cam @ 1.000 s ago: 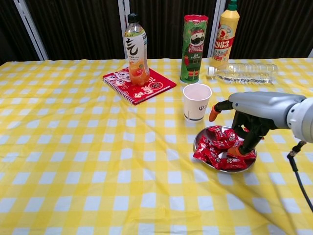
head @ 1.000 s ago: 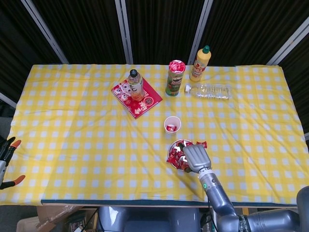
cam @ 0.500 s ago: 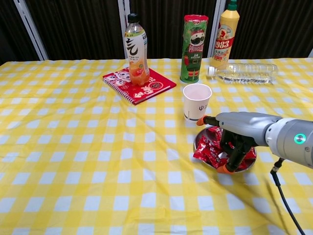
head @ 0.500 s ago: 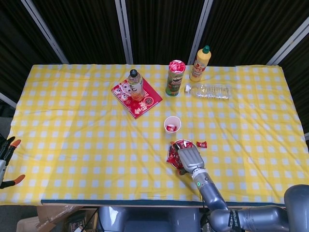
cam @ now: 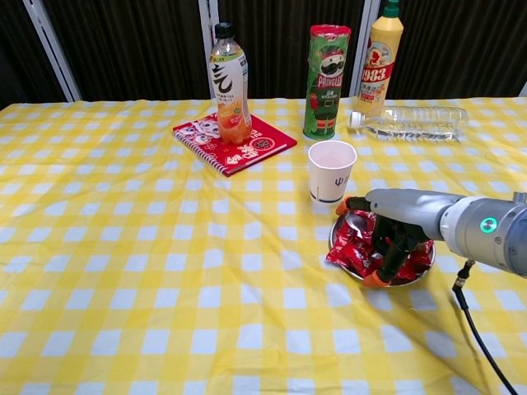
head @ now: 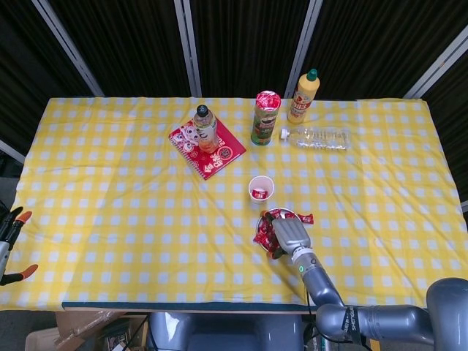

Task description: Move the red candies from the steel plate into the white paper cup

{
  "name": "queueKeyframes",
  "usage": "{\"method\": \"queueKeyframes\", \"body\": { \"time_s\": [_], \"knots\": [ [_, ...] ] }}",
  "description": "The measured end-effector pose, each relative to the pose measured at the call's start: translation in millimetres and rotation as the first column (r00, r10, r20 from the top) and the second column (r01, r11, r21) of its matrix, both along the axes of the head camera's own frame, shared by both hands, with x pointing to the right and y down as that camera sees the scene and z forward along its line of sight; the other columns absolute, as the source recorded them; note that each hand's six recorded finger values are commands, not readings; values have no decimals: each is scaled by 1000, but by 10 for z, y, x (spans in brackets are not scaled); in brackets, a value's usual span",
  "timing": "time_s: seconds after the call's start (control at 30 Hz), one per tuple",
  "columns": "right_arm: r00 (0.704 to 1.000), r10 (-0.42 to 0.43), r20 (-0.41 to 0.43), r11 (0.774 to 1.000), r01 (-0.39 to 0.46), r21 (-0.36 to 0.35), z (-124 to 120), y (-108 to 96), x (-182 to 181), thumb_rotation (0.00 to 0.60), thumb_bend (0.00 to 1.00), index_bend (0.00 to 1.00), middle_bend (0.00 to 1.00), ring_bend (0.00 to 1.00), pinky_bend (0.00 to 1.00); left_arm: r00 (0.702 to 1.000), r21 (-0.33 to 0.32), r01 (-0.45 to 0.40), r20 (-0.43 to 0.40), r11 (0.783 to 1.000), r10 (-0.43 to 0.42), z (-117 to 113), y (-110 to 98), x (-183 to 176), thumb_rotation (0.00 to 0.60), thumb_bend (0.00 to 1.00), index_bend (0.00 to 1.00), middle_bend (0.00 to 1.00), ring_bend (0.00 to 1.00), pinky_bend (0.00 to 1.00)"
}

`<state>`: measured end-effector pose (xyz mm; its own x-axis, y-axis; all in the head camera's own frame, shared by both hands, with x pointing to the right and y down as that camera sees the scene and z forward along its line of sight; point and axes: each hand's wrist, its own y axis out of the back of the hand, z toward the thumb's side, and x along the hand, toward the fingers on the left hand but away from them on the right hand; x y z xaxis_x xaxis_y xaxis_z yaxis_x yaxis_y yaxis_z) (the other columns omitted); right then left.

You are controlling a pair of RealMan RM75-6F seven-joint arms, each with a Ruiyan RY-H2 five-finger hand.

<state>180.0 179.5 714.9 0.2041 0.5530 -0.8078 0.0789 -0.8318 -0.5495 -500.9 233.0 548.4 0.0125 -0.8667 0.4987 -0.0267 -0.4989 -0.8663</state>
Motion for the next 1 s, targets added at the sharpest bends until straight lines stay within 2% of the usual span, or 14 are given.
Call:
{"method": "queueKeyframes", "body": {
  "time_s": [0.43, 0.7, 1.0],
  "knots": [
    [998, 28, 55, 999, -30, 29, -143, -77, -27, 600, 276, 247, 823, 834, 972, 1000, 1, -2, 0, 1000, 2, -1, 3, -6, 600, 9, 0, 0, 0, 0],
    [998, 42, 44, 998, -43, 40, -215, -117, 24, 600, 276, 237, 823, 834, 972, 1000, 2, -4, -1, 1000, 4, -3, 3, 3, 600, 9, 0, 0, 0, 0],
    [998, 66, 14, 997, -66, 26, -117, -158, 119, 600, 276, 232, 824, 834, 972, 1000, 2, -3, 3, 1000, 3, 2, 4, 2, 600, 9, 0, 0, 0, 0]
  ]
}}
